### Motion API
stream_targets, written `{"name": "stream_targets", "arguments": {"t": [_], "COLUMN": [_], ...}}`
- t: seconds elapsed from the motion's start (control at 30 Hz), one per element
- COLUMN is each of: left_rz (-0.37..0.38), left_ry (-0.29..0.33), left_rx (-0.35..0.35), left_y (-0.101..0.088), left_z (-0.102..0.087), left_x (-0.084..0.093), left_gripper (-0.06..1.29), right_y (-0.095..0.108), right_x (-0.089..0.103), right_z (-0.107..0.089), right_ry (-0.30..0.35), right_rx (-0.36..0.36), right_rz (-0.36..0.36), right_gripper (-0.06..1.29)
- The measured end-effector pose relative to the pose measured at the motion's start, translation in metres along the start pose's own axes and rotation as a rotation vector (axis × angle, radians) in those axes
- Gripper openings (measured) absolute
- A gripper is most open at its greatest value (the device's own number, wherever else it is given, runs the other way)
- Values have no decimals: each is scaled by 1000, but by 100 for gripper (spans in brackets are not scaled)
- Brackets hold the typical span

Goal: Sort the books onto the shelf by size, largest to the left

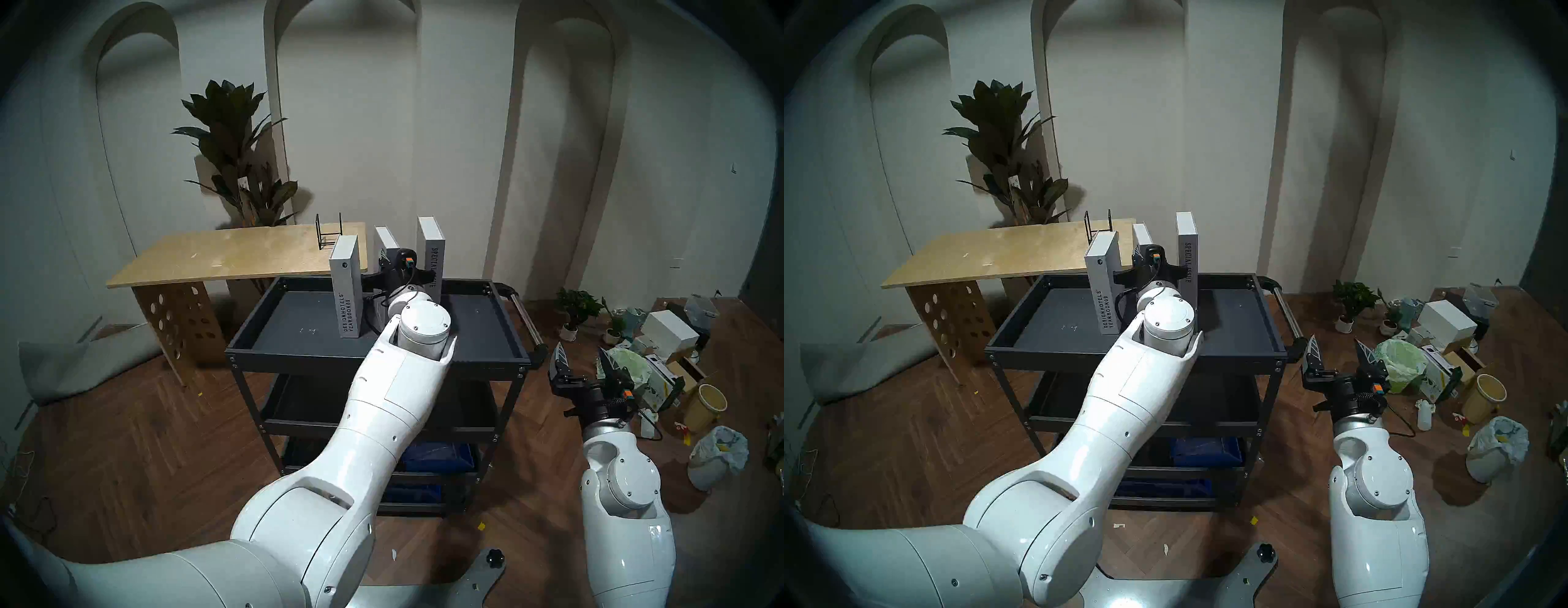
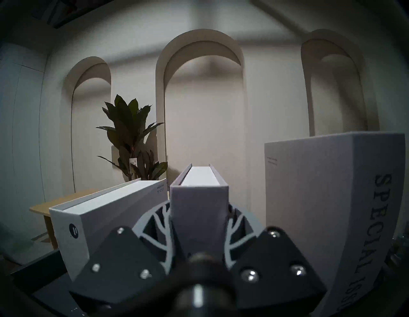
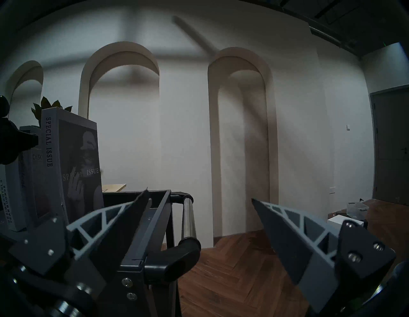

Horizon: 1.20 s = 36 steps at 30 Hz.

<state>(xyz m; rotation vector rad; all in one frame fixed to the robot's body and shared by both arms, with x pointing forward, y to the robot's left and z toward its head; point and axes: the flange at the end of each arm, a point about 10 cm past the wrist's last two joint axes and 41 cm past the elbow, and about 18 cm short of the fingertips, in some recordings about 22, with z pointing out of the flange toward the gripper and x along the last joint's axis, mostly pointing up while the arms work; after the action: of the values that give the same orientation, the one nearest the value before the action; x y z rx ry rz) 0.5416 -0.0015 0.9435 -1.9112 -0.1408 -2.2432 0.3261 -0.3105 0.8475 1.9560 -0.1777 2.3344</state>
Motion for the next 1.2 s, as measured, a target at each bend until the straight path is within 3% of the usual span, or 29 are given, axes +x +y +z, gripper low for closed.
{"name": "stream_targets", "arguments": {"t": [0.5,1.2], "left_rz": [-14,-121], "left_ry": [119,367], "left_rx": [-10,-16], "left_y": [-12,-36], "left_z": [-3,-17], "left_x": [41,130], "left_gripper": [28,28], "right_y": [-5,-17], "right_x": [-2,-6], "right_z": [5,9], "right_ry": [0,-5], "right_rx": [12,47], "right_rz": [-1,7], "right_gripper": [122,122]}}
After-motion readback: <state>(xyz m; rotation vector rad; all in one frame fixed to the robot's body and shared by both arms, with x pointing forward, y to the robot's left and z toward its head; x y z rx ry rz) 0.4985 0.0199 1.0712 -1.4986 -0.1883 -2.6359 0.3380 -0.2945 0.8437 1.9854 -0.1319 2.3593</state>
